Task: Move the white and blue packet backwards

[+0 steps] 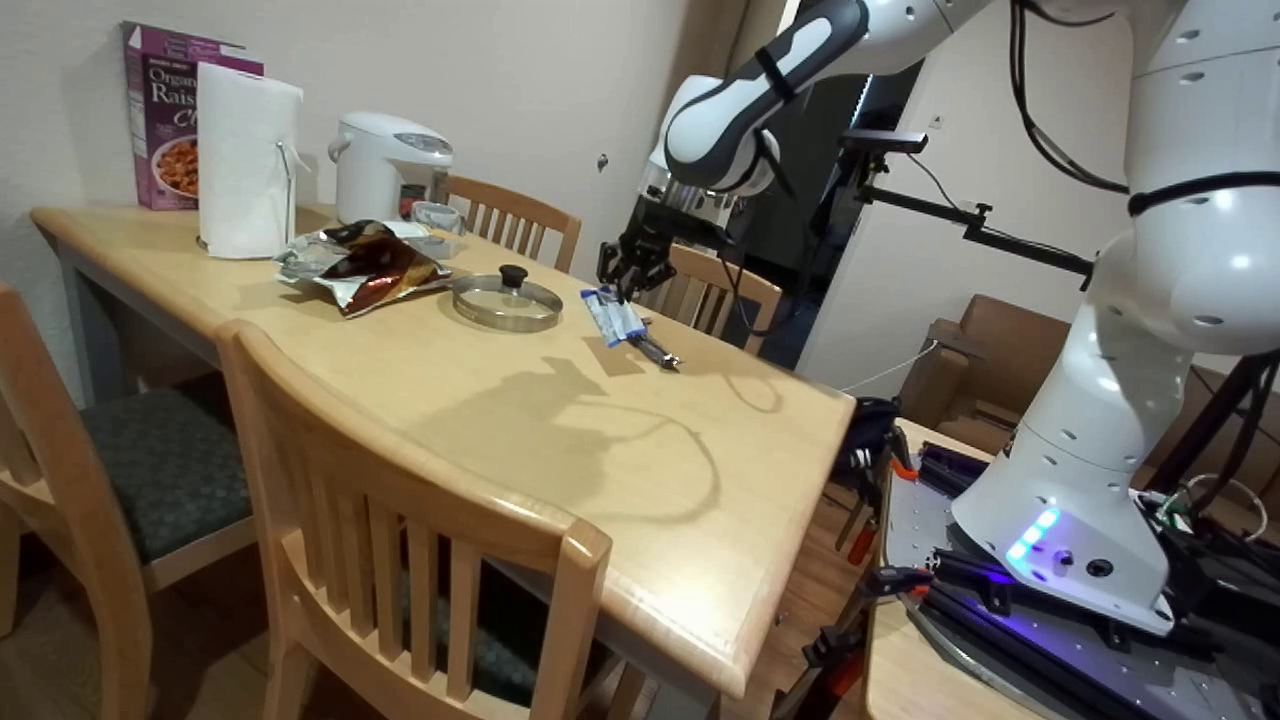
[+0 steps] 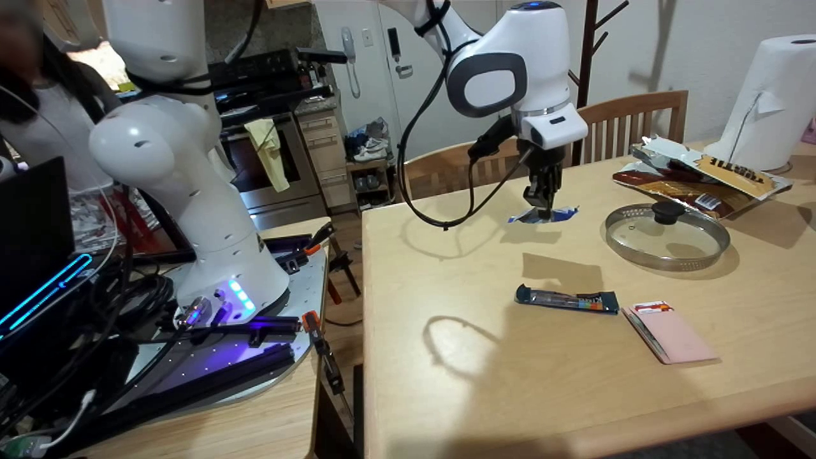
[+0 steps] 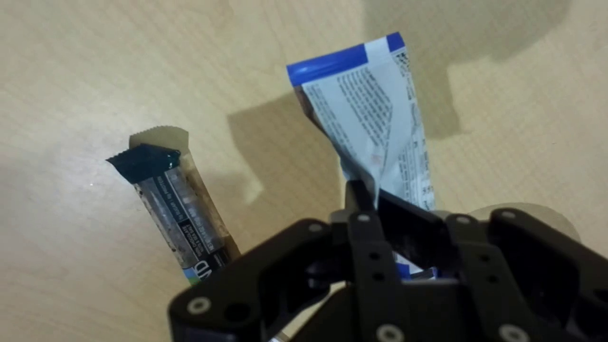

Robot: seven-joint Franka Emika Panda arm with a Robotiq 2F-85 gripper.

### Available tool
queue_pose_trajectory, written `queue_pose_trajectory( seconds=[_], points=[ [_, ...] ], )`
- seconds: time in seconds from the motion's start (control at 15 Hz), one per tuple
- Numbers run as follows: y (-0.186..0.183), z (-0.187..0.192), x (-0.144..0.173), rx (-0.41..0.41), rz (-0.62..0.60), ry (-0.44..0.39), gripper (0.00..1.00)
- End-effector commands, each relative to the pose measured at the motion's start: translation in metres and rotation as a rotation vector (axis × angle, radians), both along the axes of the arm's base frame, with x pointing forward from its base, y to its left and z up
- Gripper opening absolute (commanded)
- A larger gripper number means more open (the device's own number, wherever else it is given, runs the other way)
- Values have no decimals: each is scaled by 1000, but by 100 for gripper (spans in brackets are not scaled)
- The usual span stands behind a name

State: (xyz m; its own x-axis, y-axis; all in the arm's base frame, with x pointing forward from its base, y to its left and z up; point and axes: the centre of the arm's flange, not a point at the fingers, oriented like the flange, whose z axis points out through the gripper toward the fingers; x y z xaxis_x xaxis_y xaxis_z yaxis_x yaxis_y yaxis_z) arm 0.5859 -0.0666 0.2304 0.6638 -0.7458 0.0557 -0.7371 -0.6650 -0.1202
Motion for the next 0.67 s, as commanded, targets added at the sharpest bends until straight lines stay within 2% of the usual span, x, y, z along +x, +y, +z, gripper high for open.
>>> queue_pose_trajectory(
  seconds=[0.0,0.6],
  points=[
    [-12,-8,-9,23,-32,-5,1],
    [-38,-26,-24,29,-54,33,1]
  ],
)
